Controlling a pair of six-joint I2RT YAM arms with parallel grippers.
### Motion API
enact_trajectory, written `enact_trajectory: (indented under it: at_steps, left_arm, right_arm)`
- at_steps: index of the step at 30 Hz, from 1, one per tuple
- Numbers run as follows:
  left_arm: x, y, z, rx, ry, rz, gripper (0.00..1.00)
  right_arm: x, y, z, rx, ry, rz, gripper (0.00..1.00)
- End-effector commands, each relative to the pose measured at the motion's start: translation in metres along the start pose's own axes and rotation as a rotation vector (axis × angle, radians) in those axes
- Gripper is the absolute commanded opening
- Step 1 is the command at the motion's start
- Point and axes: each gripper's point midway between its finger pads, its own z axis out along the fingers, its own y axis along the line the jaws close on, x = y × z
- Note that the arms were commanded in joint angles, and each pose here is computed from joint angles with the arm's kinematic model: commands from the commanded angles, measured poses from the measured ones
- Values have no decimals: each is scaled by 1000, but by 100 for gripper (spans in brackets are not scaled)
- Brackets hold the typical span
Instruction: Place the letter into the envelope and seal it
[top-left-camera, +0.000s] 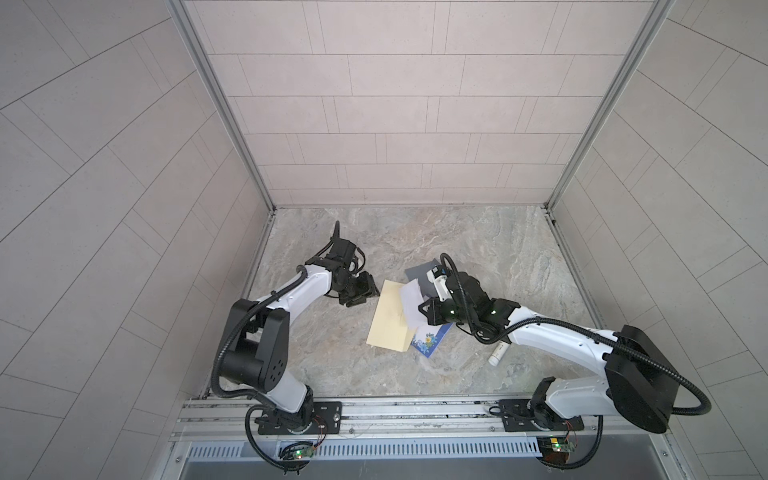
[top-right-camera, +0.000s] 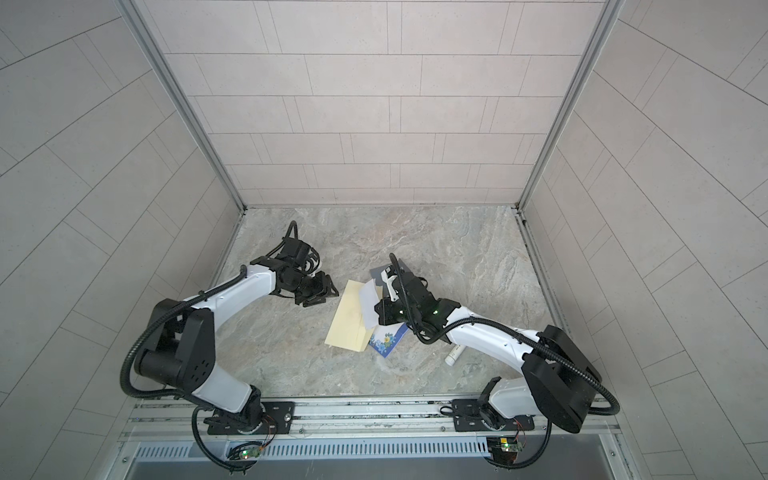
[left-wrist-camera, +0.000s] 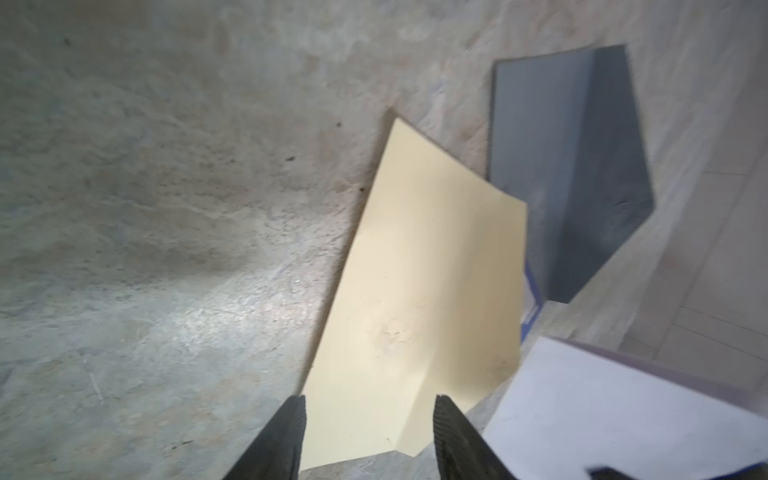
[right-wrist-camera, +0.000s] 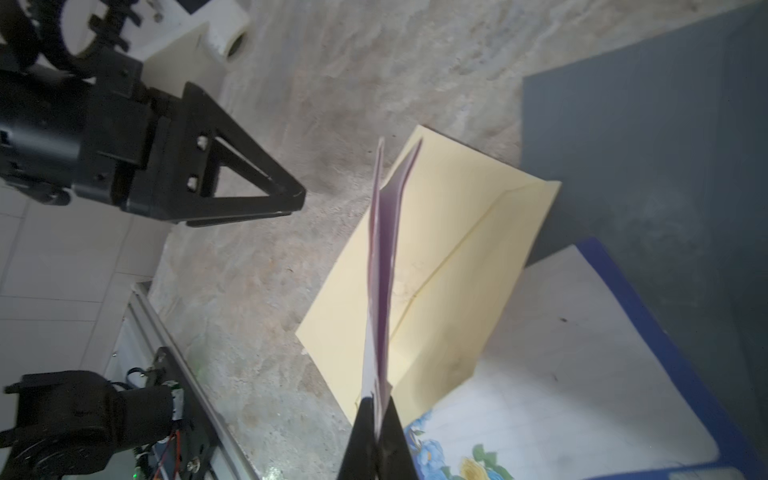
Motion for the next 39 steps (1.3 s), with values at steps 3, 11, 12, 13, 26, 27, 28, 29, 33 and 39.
enact_trajectory:
  at_steps: [3,11,12,13,26,27,28,29,33,39]
  left_arm:
    - [28,31,23,-179,117,89,51]
    - [51,35,45,-188,225,131,48]
    - [53,32,47,-179,231,137,48]
    - [55,28,47,-163,239,150,47]
    - [60,-1,53,-39,302,179,47]
    - [60,-2,54,-32,303,177,47]
    - [59,-4,54,-25,302,178,47]
    - [58,-5,54,-24,300,178,47]
    - [54,-5,58,-26,296,176,47]
    - [46,-9,61,-25,284,181,48]
  right_arm:
    - [20,-32,3,167,100,30,0]
    - [25,-68,10,324,163,145,0]
    - [25,-70,12,326,171,156,0]
    - [24,-70,15,321,177,165,0]
    - [17,-50,60,220,271,176,0]
    - [16,-48,63,206,271,175,0]
    - [16,-48,65,202,274,173,0]
    - [17,-47,67,202,279,167,0]
    - [19,-45,78,182,291,152,0]
    - [30,-33,92,138,342,90,0]
